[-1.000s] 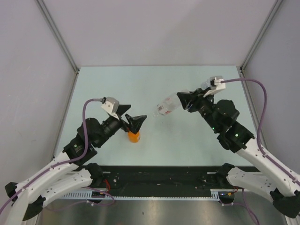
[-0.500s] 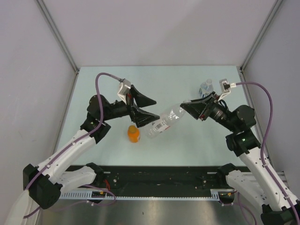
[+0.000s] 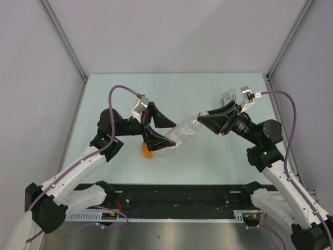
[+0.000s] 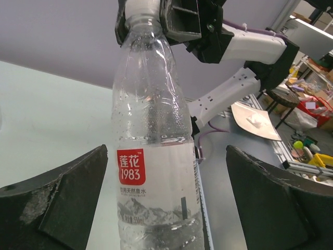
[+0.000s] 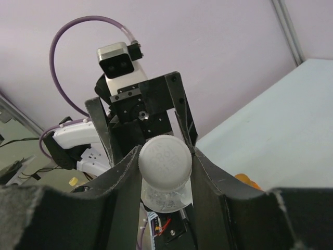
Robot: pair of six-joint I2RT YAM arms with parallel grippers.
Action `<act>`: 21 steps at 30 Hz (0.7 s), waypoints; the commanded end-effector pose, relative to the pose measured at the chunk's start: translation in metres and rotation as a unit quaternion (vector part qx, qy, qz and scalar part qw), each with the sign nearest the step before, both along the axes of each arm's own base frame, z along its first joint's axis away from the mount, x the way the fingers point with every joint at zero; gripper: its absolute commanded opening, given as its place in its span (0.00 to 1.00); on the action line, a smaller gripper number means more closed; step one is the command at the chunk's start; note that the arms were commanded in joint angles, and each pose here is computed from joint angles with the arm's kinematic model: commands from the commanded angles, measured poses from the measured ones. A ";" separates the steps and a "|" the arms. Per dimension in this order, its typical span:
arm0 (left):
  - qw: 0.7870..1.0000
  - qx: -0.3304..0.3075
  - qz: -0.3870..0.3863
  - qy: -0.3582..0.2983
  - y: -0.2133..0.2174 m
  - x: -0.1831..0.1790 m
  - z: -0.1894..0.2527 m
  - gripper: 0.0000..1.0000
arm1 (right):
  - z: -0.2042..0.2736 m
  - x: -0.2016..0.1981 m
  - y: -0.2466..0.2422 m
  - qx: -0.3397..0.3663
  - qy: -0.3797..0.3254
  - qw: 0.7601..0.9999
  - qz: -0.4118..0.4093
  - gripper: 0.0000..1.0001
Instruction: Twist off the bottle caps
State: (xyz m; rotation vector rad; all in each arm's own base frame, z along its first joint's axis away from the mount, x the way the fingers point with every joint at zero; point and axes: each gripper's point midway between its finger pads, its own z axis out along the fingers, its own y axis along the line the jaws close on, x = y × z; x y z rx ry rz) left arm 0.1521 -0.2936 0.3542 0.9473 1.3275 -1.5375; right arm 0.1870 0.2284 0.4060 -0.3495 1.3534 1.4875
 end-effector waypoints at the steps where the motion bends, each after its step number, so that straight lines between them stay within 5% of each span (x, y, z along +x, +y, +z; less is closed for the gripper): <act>1: 1.000 0.014 -0.021 -0.009 -0.004 -0.014 -0.008 1.00 | 0.018 -0.011 0.009 0.024 -0.040 0.999 0.024 0.10; 14: 0.999 0.031 -0.044 0.000 -0.015 -0.025 -0.025 1.00 | 0.026 -0.017 0.018 0.036 -0.064 0.997 0.015 0.08; 21: 0.998 0.037 -0.051 -0.002 -0.017 -0.027 -0.029 0.83 | 0.026 -0.018 0.018 0.036 -0.064 0.997 0.014 0.07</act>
